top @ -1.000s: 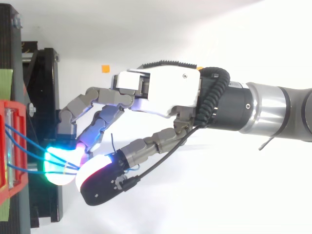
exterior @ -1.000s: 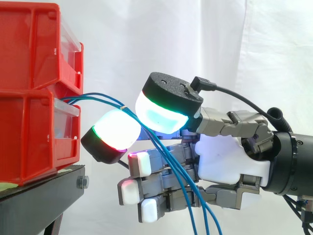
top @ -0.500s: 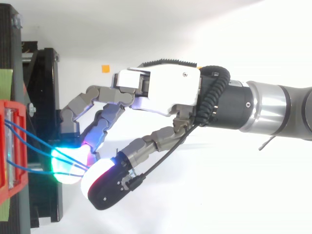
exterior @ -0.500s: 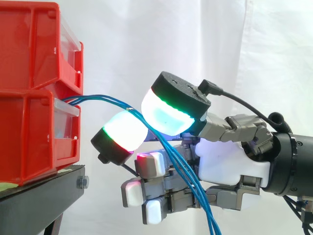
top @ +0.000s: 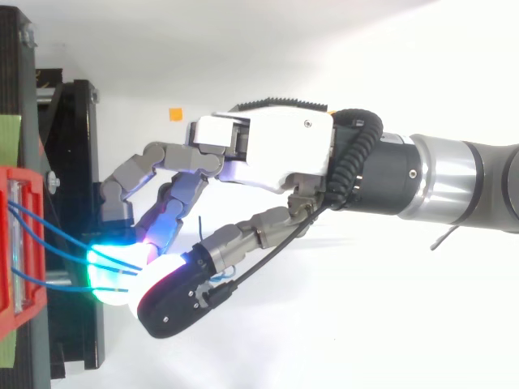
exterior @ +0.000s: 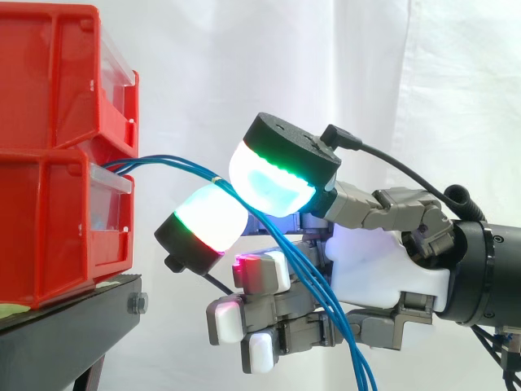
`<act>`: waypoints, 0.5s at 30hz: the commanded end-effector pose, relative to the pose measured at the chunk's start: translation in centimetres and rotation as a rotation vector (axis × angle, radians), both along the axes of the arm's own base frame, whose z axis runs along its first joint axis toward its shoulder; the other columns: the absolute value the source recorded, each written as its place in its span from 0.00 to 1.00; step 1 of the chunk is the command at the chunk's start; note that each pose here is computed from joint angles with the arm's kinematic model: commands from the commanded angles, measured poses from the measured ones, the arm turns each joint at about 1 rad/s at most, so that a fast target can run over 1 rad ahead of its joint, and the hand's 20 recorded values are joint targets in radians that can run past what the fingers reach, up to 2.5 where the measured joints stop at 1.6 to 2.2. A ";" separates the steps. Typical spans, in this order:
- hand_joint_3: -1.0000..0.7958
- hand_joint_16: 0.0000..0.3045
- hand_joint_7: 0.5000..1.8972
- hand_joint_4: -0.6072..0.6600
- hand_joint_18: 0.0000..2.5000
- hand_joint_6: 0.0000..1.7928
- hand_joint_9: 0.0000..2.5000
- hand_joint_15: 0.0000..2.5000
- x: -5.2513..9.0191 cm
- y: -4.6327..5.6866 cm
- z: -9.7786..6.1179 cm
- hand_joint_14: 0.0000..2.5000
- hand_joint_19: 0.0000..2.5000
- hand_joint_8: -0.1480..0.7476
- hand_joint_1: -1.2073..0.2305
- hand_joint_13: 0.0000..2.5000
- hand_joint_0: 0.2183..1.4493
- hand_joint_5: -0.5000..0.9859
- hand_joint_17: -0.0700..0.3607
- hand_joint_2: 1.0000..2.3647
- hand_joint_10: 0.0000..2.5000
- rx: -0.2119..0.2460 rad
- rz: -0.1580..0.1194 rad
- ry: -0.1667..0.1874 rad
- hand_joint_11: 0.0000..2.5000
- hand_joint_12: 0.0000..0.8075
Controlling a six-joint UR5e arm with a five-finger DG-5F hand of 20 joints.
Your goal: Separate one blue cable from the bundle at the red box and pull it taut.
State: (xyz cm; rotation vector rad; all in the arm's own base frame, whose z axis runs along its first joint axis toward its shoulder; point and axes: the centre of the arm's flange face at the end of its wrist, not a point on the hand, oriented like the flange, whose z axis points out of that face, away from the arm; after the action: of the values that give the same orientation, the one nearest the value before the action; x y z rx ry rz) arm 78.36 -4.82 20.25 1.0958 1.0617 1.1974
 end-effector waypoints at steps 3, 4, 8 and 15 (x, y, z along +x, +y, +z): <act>0.41 0.17 0.34 0.51 0.32 0.50 0.48 0.27 0.0 -0.2 -0.1 0.01 0.33 0.49 0.40 0.38 0.30 0.26 0.44 0.01 0.01 0.000 -0.002 0.002 0.39 0.42; 0.42 0.17 0.33 0.51 0.32 0.50 0.48 0.27 -0.1 -0.4 -0.1 0.01 0.33 0.49 0.38 0.38 0.29 0.26 0.44 0.01 0.01 -0.001 -0.003 0.007 0.39 0.43; 0.45 0.17 0.33 0.52 0.33 0.50 0.47 0.27 -0.3 -0.9 -0.2 0.01 0.33 0.48 0.31 0.38 0.30 0.26 0.44 0.01 0.01 -0.005 -0.004 0.027 0.39 0.43; 0.43 0.16 0.35 0.51 0.32 0.51 0.46 0.27 -0.4 -1.6 -0.3 0.01 0.33 0.46 0.27 0.38 0.32 0.25 0.41 0.01 0.01 -0.012 0.007 0.034 0.40 0.40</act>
State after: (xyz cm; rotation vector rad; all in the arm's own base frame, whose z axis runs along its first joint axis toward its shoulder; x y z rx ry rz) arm 77.99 -6.07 19.97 1.1102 1.0932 1.1801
